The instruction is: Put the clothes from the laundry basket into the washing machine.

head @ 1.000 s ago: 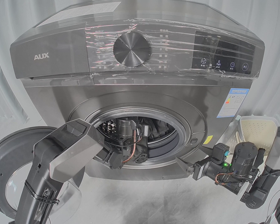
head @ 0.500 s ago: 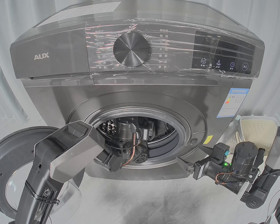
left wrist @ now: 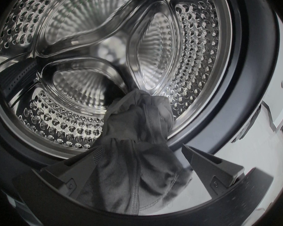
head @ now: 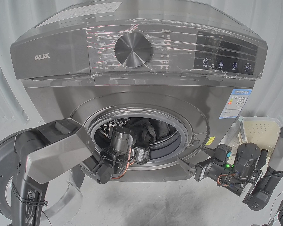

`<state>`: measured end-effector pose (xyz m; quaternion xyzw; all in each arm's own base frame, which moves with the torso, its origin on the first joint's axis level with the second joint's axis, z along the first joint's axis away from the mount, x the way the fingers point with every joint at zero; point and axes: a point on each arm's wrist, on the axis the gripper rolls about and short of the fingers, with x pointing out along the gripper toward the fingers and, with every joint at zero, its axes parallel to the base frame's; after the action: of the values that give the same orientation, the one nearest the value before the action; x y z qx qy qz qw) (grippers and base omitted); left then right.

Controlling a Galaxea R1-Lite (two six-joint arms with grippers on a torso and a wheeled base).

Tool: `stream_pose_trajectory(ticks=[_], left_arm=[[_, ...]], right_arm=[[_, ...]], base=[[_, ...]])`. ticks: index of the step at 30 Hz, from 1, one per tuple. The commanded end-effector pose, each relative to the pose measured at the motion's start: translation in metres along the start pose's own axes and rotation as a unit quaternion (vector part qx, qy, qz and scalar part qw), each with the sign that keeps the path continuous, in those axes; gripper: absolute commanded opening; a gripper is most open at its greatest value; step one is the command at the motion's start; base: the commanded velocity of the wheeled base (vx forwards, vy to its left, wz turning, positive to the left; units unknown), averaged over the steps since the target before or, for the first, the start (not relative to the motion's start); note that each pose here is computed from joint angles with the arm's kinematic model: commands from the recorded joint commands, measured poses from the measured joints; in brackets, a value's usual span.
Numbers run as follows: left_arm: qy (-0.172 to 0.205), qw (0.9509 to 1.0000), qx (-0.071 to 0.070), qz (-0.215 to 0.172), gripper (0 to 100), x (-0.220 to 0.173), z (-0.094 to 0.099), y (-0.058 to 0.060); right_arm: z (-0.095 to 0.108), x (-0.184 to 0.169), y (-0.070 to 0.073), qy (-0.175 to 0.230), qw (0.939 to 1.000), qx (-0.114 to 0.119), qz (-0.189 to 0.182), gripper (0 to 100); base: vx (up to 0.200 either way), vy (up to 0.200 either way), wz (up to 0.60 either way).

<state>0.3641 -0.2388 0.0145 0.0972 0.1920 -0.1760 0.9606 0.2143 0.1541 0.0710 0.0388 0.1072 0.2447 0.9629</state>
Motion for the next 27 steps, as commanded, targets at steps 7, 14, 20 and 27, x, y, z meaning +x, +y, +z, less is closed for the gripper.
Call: stream_pose_trajectory(ticks=[7,14,20,27], left_arm=[[0.023,0.9995,0.019,-0.007,100,0.009,-0.021,0.0],[0.038,0.999,0.024,-0.009,100,0.016,-0.036,-0.002],[0.032,0.9991,0.026,-0.009,0,0.019,-0.038,-0.003],[0.003,0.9998,0.019,-0.007,0,0.021,-0.027,-0.003]], right_arm=[[-0.001,0.001,0.0,0.001,1.0,0.0,-0.001,100],[-0.001,0.0,0.001,0.001,1.0,0.0,0.001,100],[0.0,0.0,0.0,0.0,1.0,0.0,0.0,100],[0.0,0.001,0.001,-0.001,1.0,0.0,0.002,100]], base=[[0.0,0.0,0.0],[0.0,0.0,0.0],[0.0,0.0,0.0],[0.0,0.0,0.0]])
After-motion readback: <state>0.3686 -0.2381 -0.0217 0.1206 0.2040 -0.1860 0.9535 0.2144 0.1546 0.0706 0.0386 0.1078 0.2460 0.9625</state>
